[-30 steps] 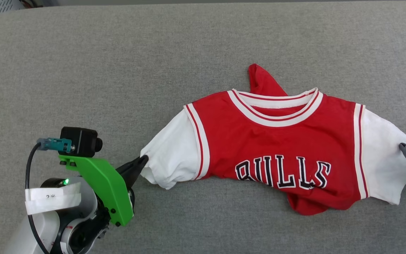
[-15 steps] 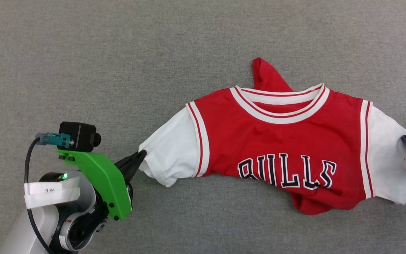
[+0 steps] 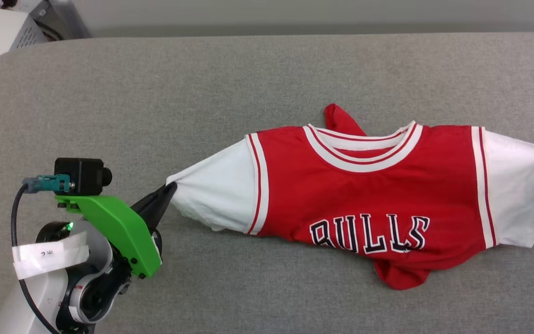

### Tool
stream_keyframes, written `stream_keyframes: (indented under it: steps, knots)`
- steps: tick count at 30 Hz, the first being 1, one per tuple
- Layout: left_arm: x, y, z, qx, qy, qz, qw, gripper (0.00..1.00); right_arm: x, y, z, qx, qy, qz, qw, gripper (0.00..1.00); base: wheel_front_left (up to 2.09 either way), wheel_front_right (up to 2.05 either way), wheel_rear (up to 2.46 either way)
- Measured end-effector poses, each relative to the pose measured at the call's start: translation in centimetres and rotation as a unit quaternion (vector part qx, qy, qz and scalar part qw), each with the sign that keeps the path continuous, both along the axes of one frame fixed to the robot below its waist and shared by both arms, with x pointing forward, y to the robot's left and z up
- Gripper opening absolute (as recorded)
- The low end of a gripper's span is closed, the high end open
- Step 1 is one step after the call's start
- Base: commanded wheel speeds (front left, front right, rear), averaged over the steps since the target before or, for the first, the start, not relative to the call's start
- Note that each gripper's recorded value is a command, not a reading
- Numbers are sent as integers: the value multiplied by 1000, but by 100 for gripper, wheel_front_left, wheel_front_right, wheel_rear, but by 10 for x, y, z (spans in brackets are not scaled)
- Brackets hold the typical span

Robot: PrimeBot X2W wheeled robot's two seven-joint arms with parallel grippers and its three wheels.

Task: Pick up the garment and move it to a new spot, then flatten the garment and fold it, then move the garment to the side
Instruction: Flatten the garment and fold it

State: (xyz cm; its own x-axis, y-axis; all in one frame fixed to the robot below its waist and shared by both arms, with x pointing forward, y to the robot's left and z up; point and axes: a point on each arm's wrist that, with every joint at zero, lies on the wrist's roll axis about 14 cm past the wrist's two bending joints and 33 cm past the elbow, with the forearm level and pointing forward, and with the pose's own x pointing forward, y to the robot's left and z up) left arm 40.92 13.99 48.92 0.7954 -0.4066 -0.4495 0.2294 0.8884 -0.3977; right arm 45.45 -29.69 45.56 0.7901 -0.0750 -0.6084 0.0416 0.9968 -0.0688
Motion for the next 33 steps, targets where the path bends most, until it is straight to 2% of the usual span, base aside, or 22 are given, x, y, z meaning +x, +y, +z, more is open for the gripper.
stream_keyframes:
  steps: [4, 8, 14, 19, 23, 27, 33]
  knots:
    - [3, 6, 32, -1, -57, 15, 998, 0, 4, 1, 48, -7, -70, 17, 997, 0, 0, 0, 0]
    - [6, 11, 72, -4, -124, 28, 992, 0, 5, 5, 99, -15, -145, 32, 989, 0, 0, 0, 0]
    - [8, 26, 128, -12, -214, 64, 975, 0, 6, 14, 173, -19, -254, 53, 966, 0, 0, 0, 0]
    - [8, 31, 173, -20, -283, 74, 956, 0, 4, 15, 228, -22, -337, 54, 940, 0, 0, 0, 0]
    - [13, 37, 204, -23, -331, 85, 940, 0, 6, 13, 262, -20, -394, 49, 917, 0, 0, 0, 0]
    - [23, 39, 230, -22, -367, 86, 926, 0, 15, 15, 283, -25, -430, 50, 901, 0, 0, 0, 0]
    - [55, 51, 251, 18, -398, 80, 914, 0, 44, 16, 305, -38, -456, 52, 888, 0, 0, 0, 0]
